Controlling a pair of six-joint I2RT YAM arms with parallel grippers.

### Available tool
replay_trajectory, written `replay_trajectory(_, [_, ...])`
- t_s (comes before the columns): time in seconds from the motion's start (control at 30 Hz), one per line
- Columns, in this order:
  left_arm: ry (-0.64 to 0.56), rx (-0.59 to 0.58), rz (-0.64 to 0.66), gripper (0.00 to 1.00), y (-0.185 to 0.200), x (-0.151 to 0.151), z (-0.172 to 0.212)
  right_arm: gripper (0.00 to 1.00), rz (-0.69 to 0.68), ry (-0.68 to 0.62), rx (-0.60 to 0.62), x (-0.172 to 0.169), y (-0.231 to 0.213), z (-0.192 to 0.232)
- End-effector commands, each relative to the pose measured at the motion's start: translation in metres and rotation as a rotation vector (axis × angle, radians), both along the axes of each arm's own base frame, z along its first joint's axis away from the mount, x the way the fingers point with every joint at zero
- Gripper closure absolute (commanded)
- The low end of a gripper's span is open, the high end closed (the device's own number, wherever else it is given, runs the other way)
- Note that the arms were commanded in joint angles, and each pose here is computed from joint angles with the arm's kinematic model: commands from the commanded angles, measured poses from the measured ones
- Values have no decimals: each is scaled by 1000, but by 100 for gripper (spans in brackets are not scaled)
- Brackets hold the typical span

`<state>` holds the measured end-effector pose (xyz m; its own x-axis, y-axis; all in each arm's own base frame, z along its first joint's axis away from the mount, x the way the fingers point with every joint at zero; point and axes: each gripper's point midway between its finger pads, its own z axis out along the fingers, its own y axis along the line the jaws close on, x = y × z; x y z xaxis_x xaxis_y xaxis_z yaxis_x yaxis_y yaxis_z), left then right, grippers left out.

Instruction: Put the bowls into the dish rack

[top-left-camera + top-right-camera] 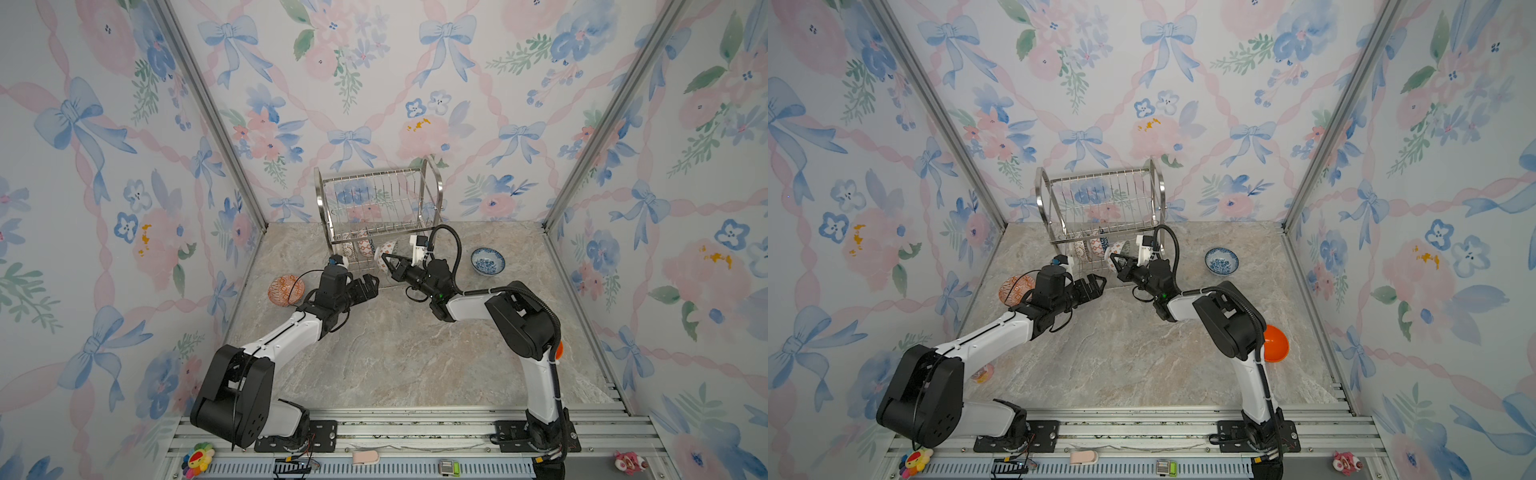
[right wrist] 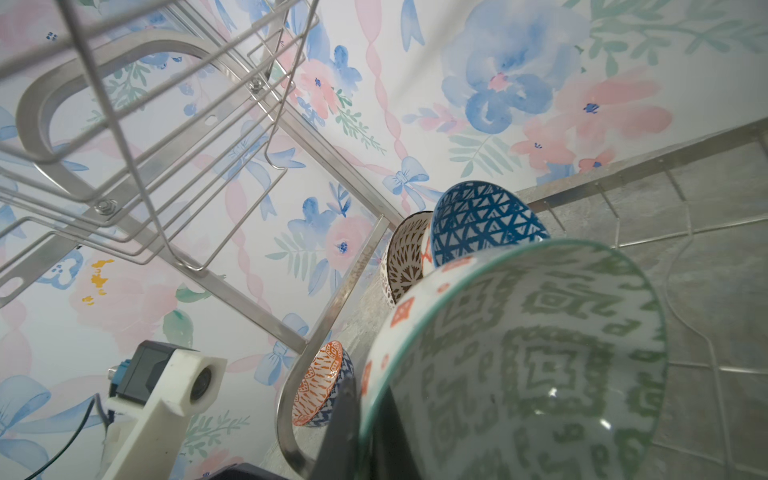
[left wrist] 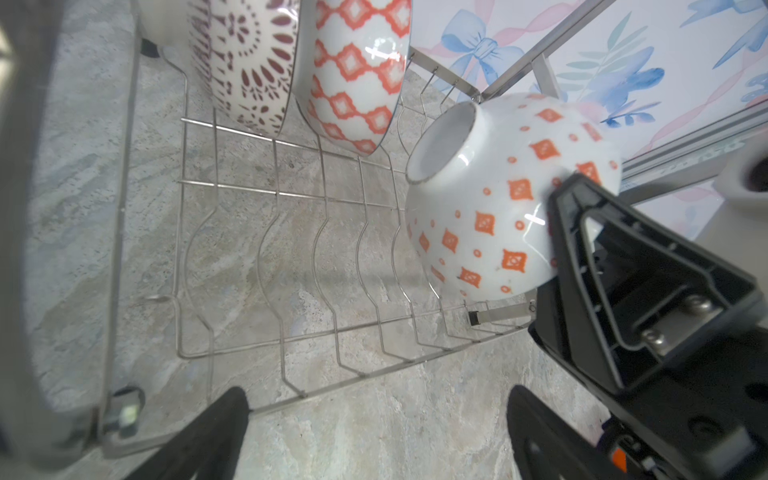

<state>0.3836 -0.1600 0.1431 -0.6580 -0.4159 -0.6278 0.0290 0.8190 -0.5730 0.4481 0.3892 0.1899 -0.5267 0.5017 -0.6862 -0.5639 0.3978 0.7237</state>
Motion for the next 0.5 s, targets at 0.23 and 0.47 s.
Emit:
replay_trajectory(0.23, [-25, 14, 28, 2, -5, 26, -6, 100, -97, -39, 66, 26, -11, 20])
replay_trajectory(0.47, [1, 43, 42, 2, 5, 21, -21, 100, -142, -19, 59, 35, -12, 15])
